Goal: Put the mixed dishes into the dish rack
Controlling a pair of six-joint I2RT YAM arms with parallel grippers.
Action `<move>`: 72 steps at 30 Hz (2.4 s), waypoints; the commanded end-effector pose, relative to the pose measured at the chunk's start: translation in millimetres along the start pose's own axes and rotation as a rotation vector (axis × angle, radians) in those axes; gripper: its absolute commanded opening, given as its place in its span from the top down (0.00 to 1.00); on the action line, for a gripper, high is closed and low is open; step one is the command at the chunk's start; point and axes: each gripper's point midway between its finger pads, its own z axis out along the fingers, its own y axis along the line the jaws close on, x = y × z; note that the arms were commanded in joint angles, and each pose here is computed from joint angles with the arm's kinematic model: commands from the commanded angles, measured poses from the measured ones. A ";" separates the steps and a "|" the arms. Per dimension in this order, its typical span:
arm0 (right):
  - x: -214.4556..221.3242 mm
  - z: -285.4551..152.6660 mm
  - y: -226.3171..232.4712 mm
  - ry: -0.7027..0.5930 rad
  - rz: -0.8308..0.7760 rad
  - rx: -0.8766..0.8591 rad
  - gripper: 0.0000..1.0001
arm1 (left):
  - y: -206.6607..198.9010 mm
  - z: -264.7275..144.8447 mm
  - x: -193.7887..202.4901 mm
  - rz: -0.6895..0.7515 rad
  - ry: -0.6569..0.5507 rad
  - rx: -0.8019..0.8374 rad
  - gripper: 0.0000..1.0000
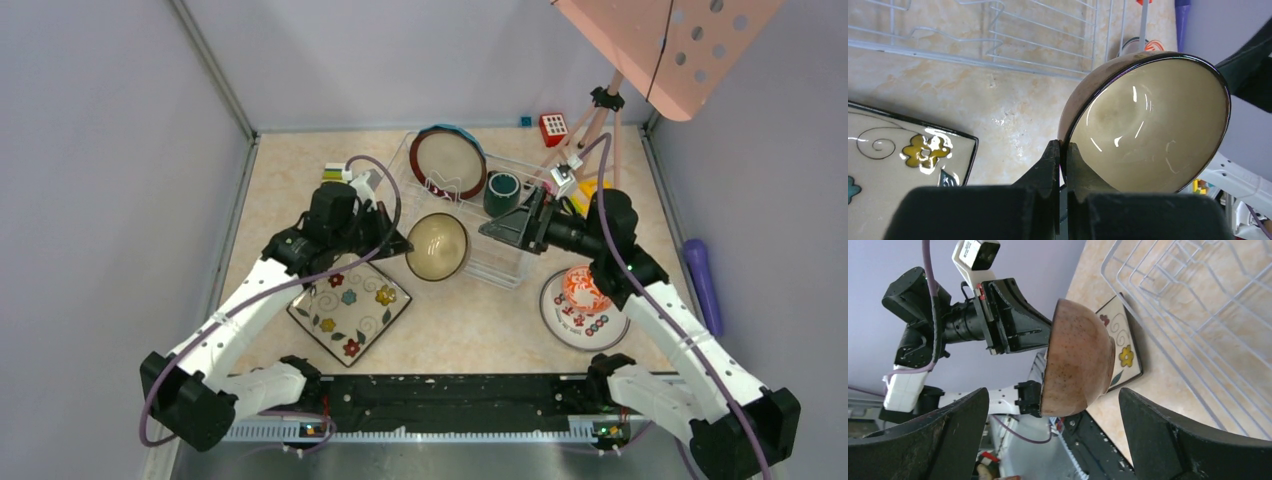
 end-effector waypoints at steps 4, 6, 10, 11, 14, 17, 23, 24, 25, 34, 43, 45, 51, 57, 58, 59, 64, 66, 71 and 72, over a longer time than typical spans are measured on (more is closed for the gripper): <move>-13.9 6.1 33.7 -0.043 0.052 -0.192 0.01 | -69.6 -18.7 -57.3 0.018 -0.123 0.328 1.00; -13.7 8.1 31.9 -0.047 0.069 -0.197 0.01 | -74.3 -20.0 -62.0 0.005 -0.123 0.365 1.00; -8.5 14.2 30.6 -0.024 0.085 -0.204 0.01 | -78.1 -21.0 -69.9 -0.020 -0.126 0.403 1.00; -7.7 15.6 28.4 -0.024 0.086 -0.195 0.01 | -79.4 -21.9 -72.0 -0.023 -0.129 0.413 1.00; -5.4 18.8 21.2 -0.027 0.084 -0.161 0.01 | -82.2 -24.6 -77.2 -0.025 -0.143 0.433 1.00; -1.2 22.5 16.9 -0.014 0.093 -0.147 0.01 | -85.2 -26.4 -78.2 -0.023 -0.142 0.455 1.00; 5.9 29.4 22.8 0.011 0.095 -0.174 0.01 | -87.8 -24.2 -76.6 -0.030 -0.126 0.485 1.00; 5.6 29.5 24.1 0.010 0.092 -0.178 0.01 | -87.4 -24.0 -76.5 -0.032 -0.126 0.483 1.00; 5.5 29.5 25.3 0.010 0.092 -0.181 0.01 | -86.7 -23.7 -76.6 -0.034 -0.128 0.480 1.00; 3.2 29.6 33.5 0.005 0.084 -0.206 0.01 | -80.6 -19.3 -74.5 -0.040 -0.122 0.454 1.00; 2.9 34.4 36.5 0.013 0.083 -0.189 0.04 | -76.2 -14.9 -72.9 -0.042 -0.116 0.439 1.00; 1.6 35.6 34.0 0.007 0.086 -0.176 0.10 | -74.8 -14.3 -72.2 -0.040 -0.116 0.434 1.00; -0.3 37.5 32.3 -0.003 0.079 -0.163 0.15 | -71.4 -12.4 -68.9 -0.031 -0.107 0.424 1.00; -1.8 40.8 30.0 -0.003 0.062 -0.141 0.10 | -66.0 -8.5 -66.1 -0.024 -0.096 0.401 1.00; -2.4 41.0 29.4 -0.004 0.057 -0.137 0.08 | -64.9 -7.9 -65.2 -0.021 -0.093 0.396 1.00; -2.8 41.5 28.8 -0.004 0.055 -0.134 0.06 | -64.2 -7.4 -64.6 -0.018 -0.089 0.392 1.00; -3.3 44.1 25.6 0.000 0.048 -0.115 0.21 | -59.9 -6.6 -63.6 -0.007 -0.091 0.371 1.00; -4.0 44.5 24.1 -0.005 0.046 -0.107 0.21 | -59.0 -6.2 -62.8 -0.005 -0.089 0.367 1.00; -2.9 47.7 21.8 0.004 0.046 -0.100 0.14 | -56.8 -2.3 -59.7 -0.004 -0.068 0.366 1.00; -3.3 47.8 22.8 0.004 0.044 -0.102 0.14 | -56.3 -2.2 -59.3 -0.003 -0.067 0.364 1.00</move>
